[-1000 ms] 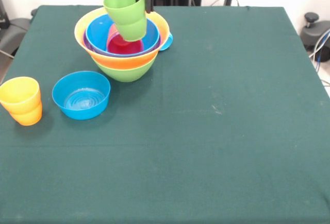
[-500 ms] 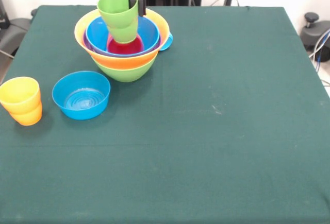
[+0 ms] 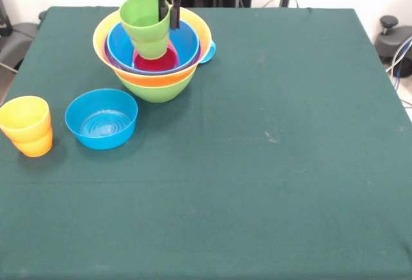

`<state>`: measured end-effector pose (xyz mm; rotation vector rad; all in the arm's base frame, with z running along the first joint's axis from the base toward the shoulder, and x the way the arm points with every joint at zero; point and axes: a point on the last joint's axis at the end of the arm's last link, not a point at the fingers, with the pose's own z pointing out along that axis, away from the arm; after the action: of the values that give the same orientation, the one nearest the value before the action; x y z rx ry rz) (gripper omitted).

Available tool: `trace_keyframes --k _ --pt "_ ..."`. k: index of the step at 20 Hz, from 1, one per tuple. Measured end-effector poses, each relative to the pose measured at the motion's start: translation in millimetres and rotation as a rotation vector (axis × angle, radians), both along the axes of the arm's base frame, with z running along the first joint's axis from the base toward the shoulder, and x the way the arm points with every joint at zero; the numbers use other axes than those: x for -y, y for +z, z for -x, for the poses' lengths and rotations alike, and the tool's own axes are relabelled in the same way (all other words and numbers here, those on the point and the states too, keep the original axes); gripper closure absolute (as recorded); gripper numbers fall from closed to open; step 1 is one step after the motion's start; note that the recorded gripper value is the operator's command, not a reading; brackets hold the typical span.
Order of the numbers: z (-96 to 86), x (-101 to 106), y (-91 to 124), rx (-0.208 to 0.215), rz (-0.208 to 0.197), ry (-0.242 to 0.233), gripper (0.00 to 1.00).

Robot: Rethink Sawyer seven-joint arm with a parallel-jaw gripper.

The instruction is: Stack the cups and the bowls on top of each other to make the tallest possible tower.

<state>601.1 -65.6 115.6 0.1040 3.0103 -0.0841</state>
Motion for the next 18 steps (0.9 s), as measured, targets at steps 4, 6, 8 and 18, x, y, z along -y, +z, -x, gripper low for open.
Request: trace_keyframes --k 4,6,8,18 --pt "-1.9 0.5 -5.3 0.032 0.014 0.001 1.00" --pt "-2.9 1.6 -6.1 0.042 0.017 0.000 1.00" --pt "-4.1 3.6 -7.5 0.056 0.021 -0.003 1.00" --pt "-5.7 5.4 -6.7 0.059 0.013 -0.027 1.00"
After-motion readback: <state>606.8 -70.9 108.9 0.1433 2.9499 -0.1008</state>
